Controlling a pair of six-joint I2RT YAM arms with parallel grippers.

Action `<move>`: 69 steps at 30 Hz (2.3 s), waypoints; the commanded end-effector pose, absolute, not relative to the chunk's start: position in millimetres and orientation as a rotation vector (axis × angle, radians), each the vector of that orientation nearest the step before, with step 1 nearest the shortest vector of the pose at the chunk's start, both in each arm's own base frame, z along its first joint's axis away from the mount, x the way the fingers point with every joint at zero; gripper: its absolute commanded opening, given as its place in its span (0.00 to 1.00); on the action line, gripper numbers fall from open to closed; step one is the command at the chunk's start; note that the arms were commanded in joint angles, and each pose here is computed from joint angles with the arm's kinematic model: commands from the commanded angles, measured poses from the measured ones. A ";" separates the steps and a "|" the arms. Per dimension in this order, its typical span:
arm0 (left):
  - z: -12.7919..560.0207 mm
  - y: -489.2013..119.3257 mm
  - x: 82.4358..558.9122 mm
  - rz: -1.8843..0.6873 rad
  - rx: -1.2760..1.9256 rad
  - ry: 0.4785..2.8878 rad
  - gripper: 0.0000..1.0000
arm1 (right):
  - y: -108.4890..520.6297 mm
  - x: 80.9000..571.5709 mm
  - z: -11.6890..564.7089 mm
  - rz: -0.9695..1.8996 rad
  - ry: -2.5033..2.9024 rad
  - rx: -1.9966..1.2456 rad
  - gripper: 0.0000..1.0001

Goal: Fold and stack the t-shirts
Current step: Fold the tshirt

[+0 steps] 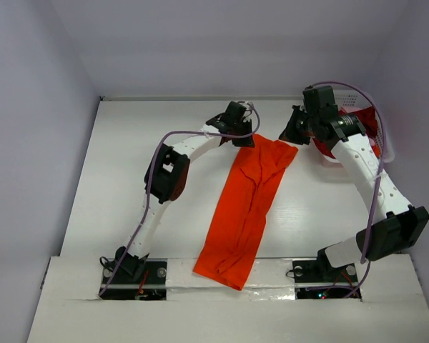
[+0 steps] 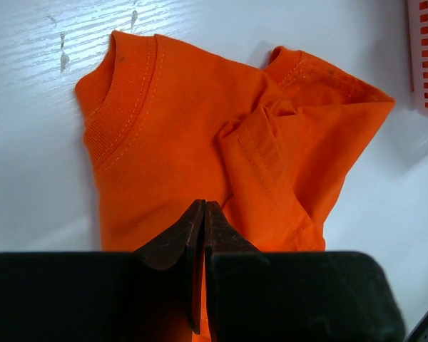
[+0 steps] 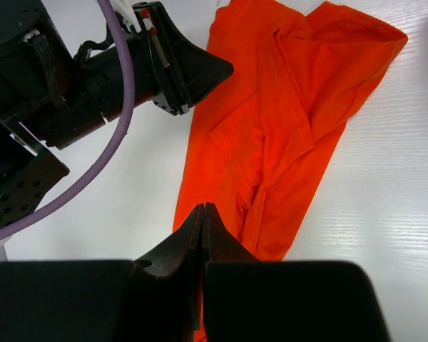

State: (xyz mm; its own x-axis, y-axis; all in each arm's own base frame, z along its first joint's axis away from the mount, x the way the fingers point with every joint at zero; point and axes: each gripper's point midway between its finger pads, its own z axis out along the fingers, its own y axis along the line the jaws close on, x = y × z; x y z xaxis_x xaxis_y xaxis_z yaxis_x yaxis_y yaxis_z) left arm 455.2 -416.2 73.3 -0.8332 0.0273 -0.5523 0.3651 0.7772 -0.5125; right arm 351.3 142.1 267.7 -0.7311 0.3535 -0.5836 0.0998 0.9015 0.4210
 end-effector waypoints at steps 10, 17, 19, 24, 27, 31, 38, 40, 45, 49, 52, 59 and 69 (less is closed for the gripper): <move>66.1 -434.9 437.9 -1.037 0.380 2.436 0.00 | 136.8 346.1 284.6 0.483 2.317 0.316 0.00; 45.7 -438.7 431.7 -1.076 0.377 2.490 0.00 | 137.8 345.9 285.2 0.489 2.319 0.311 0.00; 41.6 -437.9 434.7 -1.053 0.357 2.505 0.00 | 137.8 345.7 284.6 0.489 2.321 0.313 0.00; 27.1 -432.8 445.5 -1.026 0.244 2.561 0.00 | 137.6 344.0 284.7 0.491 2.321 0.314 0.00; 16.0 -424.9 452.1 -1.079 0.134 2.596 0.00 | 137.1 343.4 284.4 0.489 2.322 0.315 0.00; 10.5 -409.2 465.6 -1.061 0.060 2.602 0.00 | 136.8 342.4 284.0 0.488 2.324 0.315 0.00; 19.6 -363.5 494.9 -0.965 -0.110 2.578 0.00 | 140.8 343.9 283.3 0.513 2.324 0.313 0.00; 20.8 -364.2 494.7 -0.973 -0.114 2.577 0.00 | 141.3 344.5 282.5 0.514 2.326 0.310 0.00; 24.7 -333.2 516.3 -0.970 -0.214 2.551 0.00 | 144.1 346.7 283.3 0.529 2.326 0.310 0.00; 24.3 -305.7 532.9 -0.934 -0.279 2.536 0.00 | 144.0 346.7 283.3 0.528 2.326 0.308 0.00; 25.6 -284.9 545.5 -0.915 -0.324 2.520 0.00 | 143.9 346.4 280.4 0.525 2.333 0.309 0.00; 35.4 -270.1 565.3 -0.932 -0.355 2.476 0.00 | 144.2 346.1 273.9 0.521 2.348 0.305 0.00; 29.1 -279.5 569.7 -1.034 -0.291 2.502 0.00 | 149.3 349.1 268.4 0.547 2.356 0.302 0.00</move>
